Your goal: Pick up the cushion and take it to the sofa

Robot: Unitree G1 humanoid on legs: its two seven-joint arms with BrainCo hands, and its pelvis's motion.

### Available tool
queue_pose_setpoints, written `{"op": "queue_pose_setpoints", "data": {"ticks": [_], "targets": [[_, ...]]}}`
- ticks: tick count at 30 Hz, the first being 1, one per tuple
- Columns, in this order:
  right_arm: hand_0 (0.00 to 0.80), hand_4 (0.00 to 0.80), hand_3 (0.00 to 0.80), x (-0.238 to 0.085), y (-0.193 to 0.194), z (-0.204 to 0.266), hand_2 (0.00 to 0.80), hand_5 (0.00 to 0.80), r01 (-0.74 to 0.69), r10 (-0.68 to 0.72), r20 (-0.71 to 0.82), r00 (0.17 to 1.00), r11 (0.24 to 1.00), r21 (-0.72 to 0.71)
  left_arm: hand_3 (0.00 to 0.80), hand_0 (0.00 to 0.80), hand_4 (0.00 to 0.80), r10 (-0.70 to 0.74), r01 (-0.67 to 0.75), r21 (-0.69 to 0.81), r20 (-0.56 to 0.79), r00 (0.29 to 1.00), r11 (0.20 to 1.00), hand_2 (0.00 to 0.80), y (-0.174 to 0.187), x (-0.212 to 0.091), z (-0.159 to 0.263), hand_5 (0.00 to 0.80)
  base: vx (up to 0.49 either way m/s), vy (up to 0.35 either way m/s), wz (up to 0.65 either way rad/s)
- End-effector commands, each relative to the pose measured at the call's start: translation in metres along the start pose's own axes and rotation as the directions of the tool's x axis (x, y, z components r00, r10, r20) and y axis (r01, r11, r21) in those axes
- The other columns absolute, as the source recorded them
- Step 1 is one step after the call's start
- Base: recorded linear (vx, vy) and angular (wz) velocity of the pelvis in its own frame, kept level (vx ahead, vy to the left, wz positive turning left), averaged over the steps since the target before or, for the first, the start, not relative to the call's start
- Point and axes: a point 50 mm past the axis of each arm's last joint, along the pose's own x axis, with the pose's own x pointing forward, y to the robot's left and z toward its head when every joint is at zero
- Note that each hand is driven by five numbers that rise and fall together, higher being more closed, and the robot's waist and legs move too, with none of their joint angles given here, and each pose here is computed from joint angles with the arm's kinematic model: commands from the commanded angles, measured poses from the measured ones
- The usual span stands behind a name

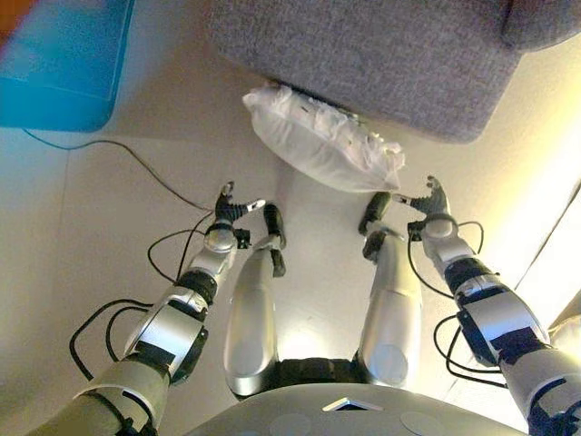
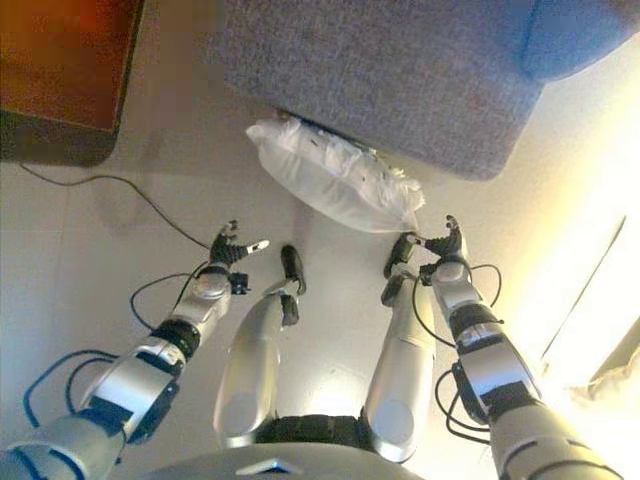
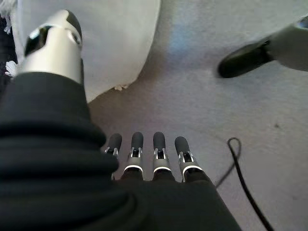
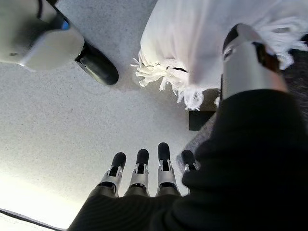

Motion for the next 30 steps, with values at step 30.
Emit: {"op": "queue_pose_setpoints", "data": {"ticks": [30], "targets": [[0.0,0.0,0.0,0.01,-0.082,0.181,0.0,0.0,0.288,-0.126,0.487,0.865,0.918,-0.274,0.0,0.0,0.0,0.25,-0.291,0.056,0.377,0.892,0.955,0.0,0.092,0.031,0.151,0.0,-0.028,0.061,-0.1]]}}
